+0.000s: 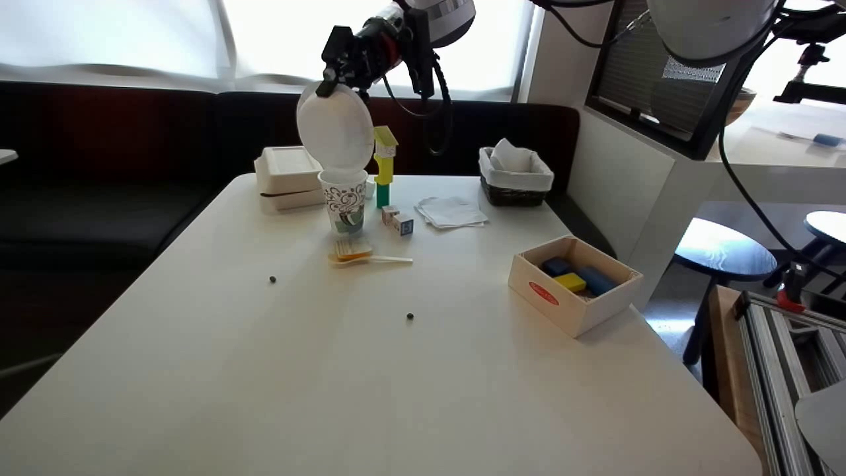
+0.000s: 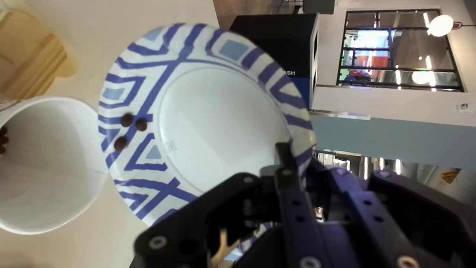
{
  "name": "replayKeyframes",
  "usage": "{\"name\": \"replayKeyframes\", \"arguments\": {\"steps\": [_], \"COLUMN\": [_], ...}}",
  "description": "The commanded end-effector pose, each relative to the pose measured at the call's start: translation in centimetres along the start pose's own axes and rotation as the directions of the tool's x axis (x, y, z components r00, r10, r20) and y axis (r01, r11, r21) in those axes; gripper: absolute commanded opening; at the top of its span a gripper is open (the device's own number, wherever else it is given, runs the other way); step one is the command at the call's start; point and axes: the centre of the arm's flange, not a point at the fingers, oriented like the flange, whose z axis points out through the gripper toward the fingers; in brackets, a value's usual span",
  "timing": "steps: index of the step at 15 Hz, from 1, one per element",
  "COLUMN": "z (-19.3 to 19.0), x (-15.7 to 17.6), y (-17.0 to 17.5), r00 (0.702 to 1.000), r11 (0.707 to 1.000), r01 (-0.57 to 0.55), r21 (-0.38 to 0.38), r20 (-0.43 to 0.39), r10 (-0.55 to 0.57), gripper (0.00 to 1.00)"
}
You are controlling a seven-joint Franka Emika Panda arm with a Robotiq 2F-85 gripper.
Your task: Pour the contents in the bowl into the coffee cup.
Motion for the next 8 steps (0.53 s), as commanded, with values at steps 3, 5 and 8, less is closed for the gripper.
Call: {"name": "replayKeyframes", "arguments": {"steps": [3,5,8], "z": [-0.71,-0.68,-0.86], "x": [0.86,0.91,0.91], "y": [0.75,0.89,1.11], "r00": [1.000,0.999,0.999], "r11": [0.998,0.997,0.997], "r01": [0.027,0.036,0.047], "r21": [0.055,0.067,0.065], "r20": [0.010,0.011,0.001], "r10": [-0.028,-0.036,-0.047], "gripper": [0.02,0.02,0.02]}}
